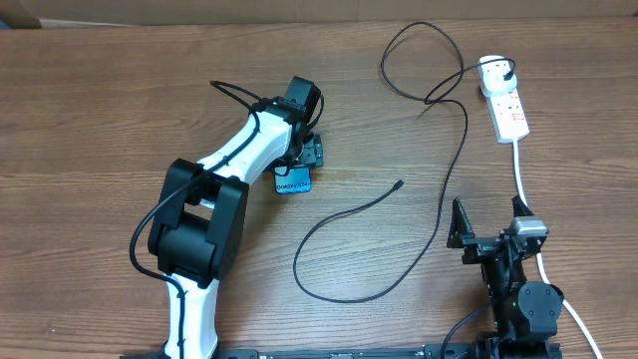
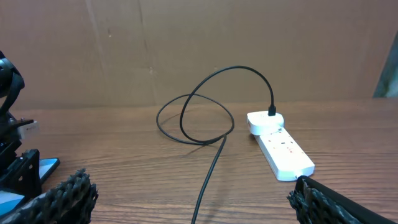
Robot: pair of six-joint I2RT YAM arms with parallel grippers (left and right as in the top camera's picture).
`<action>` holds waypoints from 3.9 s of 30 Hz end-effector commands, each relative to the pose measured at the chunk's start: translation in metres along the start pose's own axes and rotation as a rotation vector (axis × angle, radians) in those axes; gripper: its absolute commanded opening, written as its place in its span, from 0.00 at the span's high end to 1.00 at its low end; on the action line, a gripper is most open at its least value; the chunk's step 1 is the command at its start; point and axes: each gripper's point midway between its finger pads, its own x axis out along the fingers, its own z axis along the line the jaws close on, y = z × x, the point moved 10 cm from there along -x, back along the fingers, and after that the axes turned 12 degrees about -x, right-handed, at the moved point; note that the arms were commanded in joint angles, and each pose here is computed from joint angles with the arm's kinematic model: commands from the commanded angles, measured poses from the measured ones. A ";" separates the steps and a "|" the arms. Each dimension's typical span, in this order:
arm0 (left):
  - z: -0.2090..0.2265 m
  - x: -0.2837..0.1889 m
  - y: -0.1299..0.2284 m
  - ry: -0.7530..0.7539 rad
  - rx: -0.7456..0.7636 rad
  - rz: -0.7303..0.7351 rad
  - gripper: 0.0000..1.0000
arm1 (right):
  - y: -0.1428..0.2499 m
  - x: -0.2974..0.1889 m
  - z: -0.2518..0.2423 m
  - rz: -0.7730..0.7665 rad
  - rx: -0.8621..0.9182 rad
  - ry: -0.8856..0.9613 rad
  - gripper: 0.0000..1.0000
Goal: Plug charger to phone and switch on socket
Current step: 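Lower the left gripper and close it on the phone's sides, then lift the phone with the left gripper and adjust the grip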
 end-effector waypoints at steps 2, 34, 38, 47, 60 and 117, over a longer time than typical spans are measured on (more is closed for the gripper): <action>0.012 0.027 0.016 -0.070 0.002 0.096 0.14 | 0.002 0.000 0.000 -0.003 -0.004 0.005 0.00; 0.004 0.013 0.005 -0.055 -0.019 0.081 0.25 | 0.002 0.000 0.000 -0.003 -0.004 0.005 0.00; 0.004 0.012 0.005 -0.056 -0.019 0.086 0.25 | 0.002 0.000 0.000 -0.003 -0.004 0.005 0.00; 0.003 0.008 0.004 -0.058 -0.020 0.087 0.26 | 0.002 0.000 0.000 -0.003 -0.004 0.005 0.00; -0.006 -0.020 -0.011 -0.042 -0.022 0.069 0.26 | 0.002 0.000 0.000 -0.003 -0.004 0.005 0.00; -0.006 -0.003 -0.017 -0.038 0.002 -0.030 0.04 | 0.002 0.000 0.000 -0.003 -0.004 0.005 0.00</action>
